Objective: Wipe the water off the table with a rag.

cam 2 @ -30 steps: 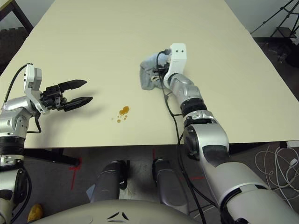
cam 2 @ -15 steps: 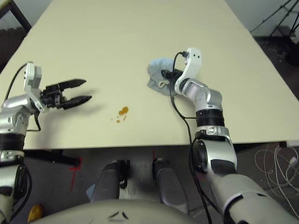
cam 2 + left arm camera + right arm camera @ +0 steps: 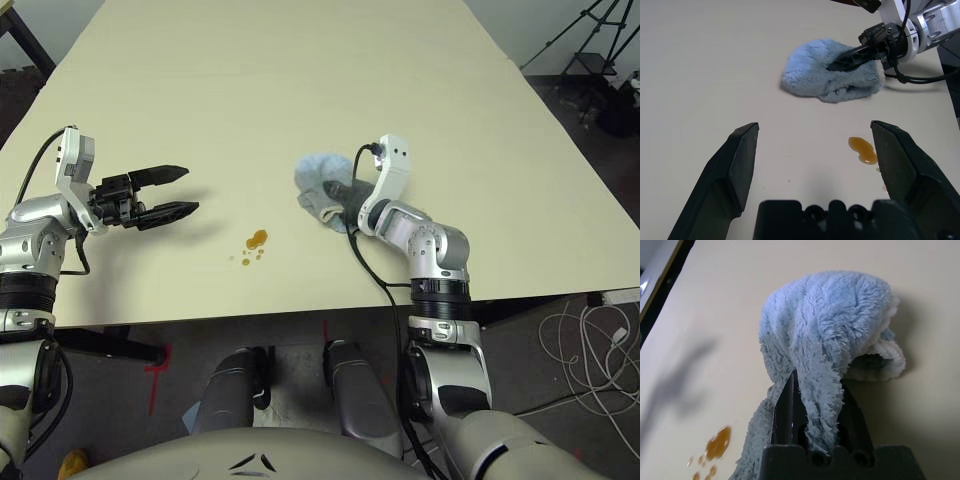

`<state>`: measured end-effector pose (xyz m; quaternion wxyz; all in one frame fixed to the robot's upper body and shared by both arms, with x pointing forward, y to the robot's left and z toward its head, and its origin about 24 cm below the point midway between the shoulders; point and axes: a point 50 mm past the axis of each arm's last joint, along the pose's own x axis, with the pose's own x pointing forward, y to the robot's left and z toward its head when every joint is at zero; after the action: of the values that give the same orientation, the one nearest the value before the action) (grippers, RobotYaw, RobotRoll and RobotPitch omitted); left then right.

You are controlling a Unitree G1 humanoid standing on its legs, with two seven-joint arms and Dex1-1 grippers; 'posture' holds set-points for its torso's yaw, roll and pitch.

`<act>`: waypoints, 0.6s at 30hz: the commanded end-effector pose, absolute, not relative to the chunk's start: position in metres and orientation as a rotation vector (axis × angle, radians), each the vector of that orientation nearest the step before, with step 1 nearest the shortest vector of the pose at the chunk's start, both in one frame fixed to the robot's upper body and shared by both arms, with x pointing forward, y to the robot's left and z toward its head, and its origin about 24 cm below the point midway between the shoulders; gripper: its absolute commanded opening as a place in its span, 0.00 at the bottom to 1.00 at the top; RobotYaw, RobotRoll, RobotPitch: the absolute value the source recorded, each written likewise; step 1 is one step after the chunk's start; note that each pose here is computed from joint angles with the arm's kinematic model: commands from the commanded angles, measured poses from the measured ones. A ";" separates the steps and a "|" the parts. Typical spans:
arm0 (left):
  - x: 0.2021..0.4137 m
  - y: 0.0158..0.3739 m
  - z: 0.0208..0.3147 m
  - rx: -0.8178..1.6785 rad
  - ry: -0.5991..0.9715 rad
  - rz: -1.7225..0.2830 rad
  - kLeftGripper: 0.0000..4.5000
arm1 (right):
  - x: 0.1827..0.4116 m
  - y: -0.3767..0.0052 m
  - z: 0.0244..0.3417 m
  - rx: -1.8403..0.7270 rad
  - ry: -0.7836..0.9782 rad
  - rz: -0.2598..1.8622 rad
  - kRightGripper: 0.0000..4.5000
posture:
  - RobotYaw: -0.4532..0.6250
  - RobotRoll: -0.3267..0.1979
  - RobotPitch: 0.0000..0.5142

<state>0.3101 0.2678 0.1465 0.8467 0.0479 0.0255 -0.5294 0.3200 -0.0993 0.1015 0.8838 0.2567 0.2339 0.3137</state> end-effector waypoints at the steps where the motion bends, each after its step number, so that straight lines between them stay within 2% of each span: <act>1: 0.310 0.269 0.146 0.124 0.086 -1.137 1.00 | 0.295 -0.071 0.073 0.494 0.715 0.822 0.02 | 0.27 0.62 0.35; 18: 0.310 0.270 0.148 0.133 0.105 -1.155 1.00 | 0.263 -0.026 0.070 0.178 0.776 1.219 0.02 | 0.27 0.62 0.40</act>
<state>0.3103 0.2664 0.1474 0.8370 0.0546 0.0331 -0.5435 0.2818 -0.0347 0.0992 0.7880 0.1065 0.2792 0.5383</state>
